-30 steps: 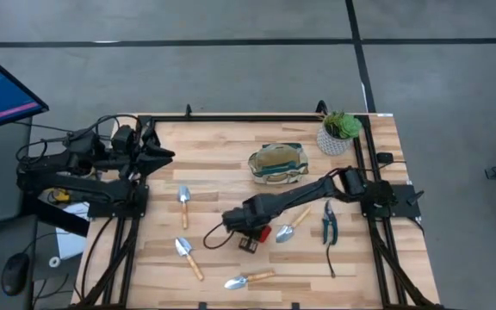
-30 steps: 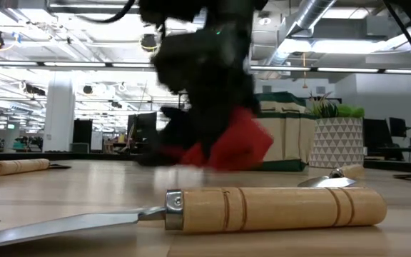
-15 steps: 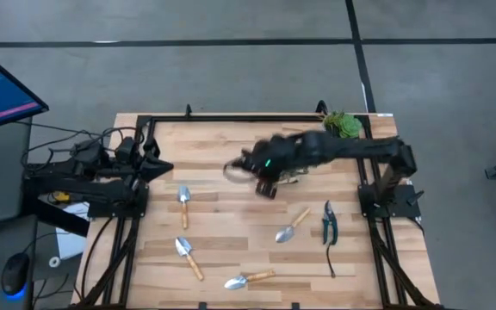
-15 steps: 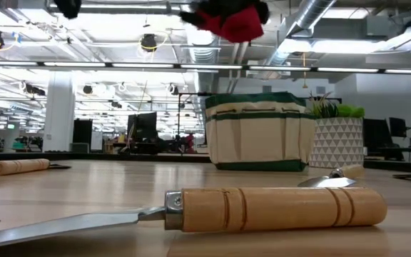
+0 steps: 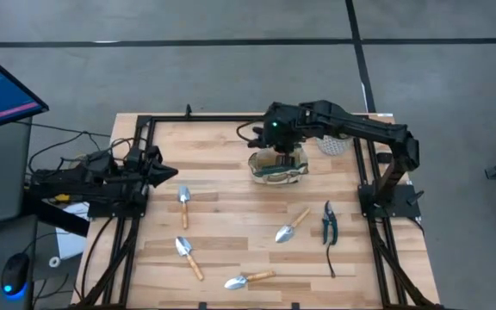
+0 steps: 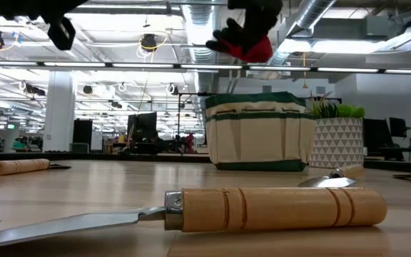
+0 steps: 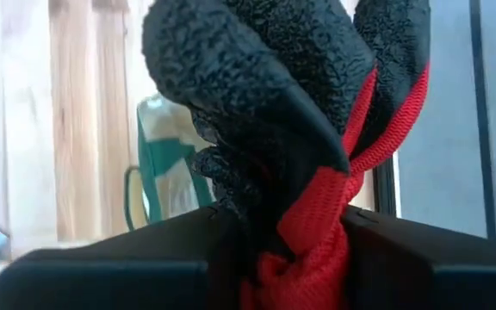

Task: Pick & Place Garden tools in Gardening bag
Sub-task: Put the glove into the gardening bag

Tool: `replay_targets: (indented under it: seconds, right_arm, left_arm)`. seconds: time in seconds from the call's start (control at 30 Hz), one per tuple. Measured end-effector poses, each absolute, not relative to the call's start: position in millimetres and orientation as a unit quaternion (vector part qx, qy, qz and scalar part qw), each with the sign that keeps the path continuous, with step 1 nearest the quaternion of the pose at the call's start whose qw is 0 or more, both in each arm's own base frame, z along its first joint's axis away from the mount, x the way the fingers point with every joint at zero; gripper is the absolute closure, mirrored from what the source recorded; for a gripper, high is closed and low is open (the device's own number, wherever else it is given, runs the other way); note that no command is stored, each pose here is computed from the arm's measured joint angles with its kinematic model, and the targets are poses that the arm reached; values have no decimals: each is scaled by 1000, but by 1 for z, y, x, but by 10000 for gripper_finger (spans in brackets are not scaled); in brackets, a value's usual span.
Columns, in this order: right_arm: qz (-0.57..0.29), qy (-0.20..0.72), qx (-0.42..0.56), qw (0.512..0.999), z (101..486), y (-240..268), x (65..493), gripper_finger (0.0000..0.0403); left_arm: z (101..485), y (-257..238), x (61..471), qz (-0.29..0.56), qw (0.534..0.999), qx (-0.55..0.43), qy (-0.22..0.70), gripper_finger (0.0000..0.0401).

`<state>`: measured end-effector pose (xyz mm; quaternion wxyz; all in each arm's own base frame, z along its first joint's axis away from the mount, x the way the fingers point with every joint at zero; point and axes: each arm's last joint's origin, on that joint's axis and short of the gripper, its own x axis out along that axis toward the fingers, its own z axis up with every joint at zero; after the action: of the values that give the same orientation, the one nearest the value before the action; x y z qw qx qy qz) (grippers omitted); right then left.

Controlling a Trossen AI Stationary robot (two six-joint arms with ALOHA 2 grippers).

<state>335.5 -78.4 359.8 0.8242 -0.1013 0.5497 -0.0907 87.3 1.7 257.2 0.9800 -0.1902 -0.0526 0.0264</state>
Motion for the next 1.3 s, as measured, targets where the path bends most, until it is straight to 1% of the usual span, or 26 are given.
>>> replay_targets:
  seconds: [0.1,0.23,0.4,0.57,0.63,0.8,1.13,1.2,1.3]
  right_arm:
    - [-72,575,-89,810,339,-85,332,333]
    - [-54,587,-73,805,314,-89,332,333]
    - [-28,607,-82,790,287,-86,331,333]
    - [-21,624,-83,777,273,-88,326,333]
    - [-19,625,-87,776,270,-89,326,326]
    - [-20,619,-90,780,267,-89,327,277]
    - [-31,621,-75,779,267,-89,327,156]
    - [-32,625,-71,777,268,-88,326,140]
    - [-35,624,-68,778,279,-88,326,130]
  left_arm:
    - [249,2,90,29,980,-190,-46,400]
    - [244,2,92,35,979,-197,-42,400]
    - [244,2,92,41,978,-198,-45,400]
    - [243,2,92,41,978,-198,-44,400]
    - [240,2,93,43,978,-198,-41,400]
    - [226,3,97,51,976,-209,-26,400]
    - [214,3,100,57,975,-213,-16,400]
    - [212,3,100,56,975,-214,-18,400]
    - [208,3,101,56,975,-216,-20,400]
